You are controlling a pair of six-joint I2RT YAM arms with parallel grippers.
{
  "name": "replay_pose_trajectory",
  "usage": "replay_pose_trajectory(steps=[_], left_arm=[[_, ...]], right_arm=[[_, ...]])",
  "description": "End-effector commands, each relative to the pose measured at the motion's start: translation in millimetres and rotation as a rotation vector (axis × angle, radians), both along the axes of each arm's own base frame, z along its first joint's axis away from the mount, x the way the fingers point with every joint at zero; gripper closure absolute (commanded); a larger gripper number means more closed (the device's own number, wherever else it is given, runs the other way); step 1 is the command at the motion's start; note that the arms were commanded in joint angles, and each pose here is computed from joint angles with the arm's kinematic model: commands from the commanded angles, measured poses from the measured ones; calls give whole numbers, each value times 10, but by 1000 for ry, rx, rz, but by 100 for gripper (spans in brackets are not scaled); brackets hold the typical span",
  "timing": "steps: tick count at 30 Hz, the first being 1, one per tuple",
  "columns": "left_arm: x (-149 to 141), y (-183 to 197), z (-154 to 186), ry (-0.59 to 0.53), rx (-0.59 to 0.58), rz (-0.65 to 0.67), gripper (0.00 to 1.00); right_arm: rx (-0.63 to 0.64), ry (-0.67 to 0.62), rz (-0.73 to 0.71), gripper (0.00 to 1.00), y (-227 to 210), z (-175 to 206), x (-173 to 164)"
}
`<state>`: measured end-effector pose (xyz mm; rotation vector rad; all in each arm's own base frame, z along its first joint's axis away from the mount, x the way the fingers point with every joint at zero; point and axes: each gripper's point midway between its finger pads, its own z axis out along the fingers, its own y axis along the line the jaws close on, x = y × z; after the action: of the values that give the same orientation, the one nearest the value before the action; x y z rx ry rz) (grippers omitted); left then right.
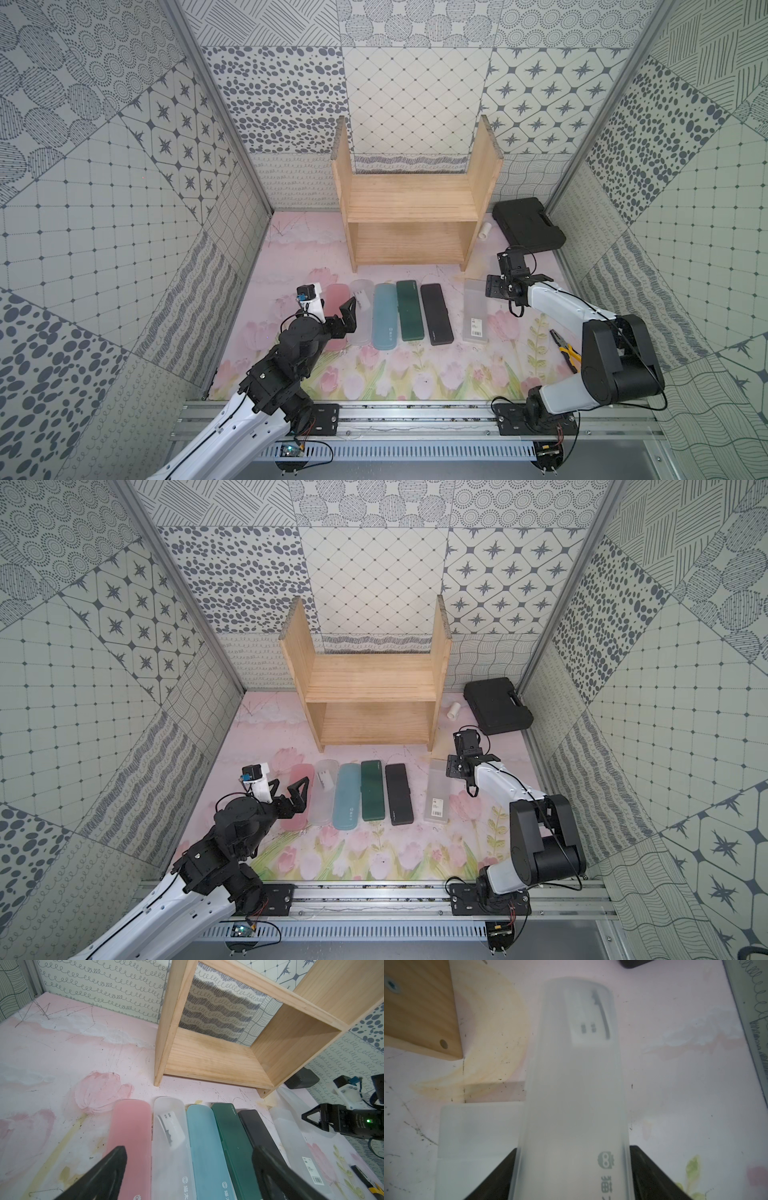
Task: Remove the pencil cases from the shelf
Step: Place the pencil case at the center of the board.
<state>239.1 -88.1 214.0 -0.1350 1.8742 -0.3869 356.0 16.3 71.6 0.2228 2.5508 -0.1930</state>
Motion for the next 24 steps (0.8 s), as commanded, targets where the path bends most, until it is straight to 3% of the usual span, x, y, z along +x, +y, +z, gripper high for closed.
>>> replay_pose_trajectory(steps=[1, 24], left_arm=[[17, -16, 67, -28, -29, -1, 1], [10, 2, 76, -31, -30, 5, 1]], right_arm=[[-12, 52, 11, 24, -6, -83, -40], [-60, 100, -18, 20, -90, -199, -67]])
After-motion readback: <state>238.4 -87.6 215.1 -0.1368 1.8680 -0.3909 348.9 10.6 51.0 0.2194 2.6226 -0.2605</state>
